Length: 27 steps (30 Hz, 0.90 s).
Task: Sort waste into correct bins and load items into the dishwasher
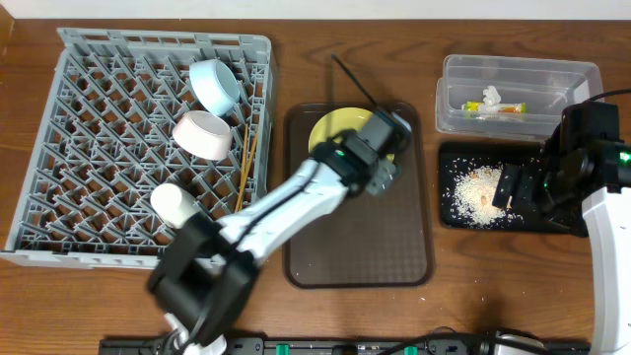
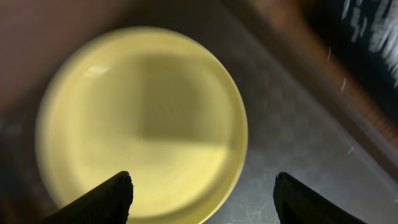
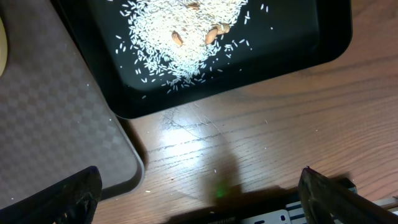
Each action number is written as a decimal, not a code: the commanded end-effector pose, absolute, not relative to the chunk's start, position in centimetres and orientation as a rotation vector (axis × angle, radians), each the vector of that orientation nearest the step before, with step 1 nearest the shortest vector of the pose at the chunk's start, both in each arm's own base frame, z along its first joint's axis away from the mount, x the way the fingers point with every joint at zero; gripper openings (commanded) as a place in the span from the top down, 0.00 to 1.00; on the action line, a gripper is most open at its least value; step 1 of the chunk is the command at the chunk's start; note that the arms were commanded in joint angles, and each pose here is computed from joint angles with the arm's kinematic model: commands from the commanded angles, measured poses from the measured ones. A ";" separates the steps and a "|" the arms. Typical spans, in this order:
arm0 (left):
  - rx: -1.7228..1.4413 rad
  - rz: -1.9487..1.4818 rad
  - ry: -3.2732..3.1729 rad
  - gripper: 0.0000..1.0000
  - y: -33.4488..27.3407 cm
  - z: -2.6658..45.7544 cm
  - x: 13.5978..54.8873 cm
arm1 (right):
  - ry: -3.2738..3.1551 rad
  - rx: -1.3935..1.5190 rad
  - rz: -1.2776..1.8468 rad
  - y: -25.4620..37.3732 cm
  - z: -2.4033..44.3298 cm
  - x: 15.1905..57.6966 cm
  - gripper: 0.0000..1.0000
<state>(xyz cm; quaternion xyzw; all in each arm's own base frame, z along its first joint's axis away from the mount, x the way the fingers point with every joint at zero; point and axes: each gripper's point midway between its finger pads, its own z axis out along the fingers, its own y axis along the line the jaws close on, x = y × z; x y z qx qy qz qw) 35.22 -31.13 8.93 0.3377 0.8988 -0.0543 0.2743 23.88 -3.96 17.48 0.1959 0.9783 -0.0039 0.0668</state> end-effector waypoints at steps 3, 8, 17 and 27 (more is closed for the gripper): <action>1.148 -0.032 2.416 0.26 -32.7 3.7 33.7 | 2.925 0.577 -0.001 -4.0 18.1 24.2 0.01; 1.215 0.006 2.458 0.27 -32.9 0.6 32.4 | 2.924 0.577 -0.001 -4.0 18.1 24.2 0.01; 1.170 0.542 2.448 0.78 -27.1 -3.8 34.9 | 2.919 0.574 0.022 -3.8 18.1 24.4 0.01; 1.185 0.663 2.424 0.92 -25.9 -4.2 35.0 | 2.923 0.575 0.022 -3.7 18.1 24.3 0.01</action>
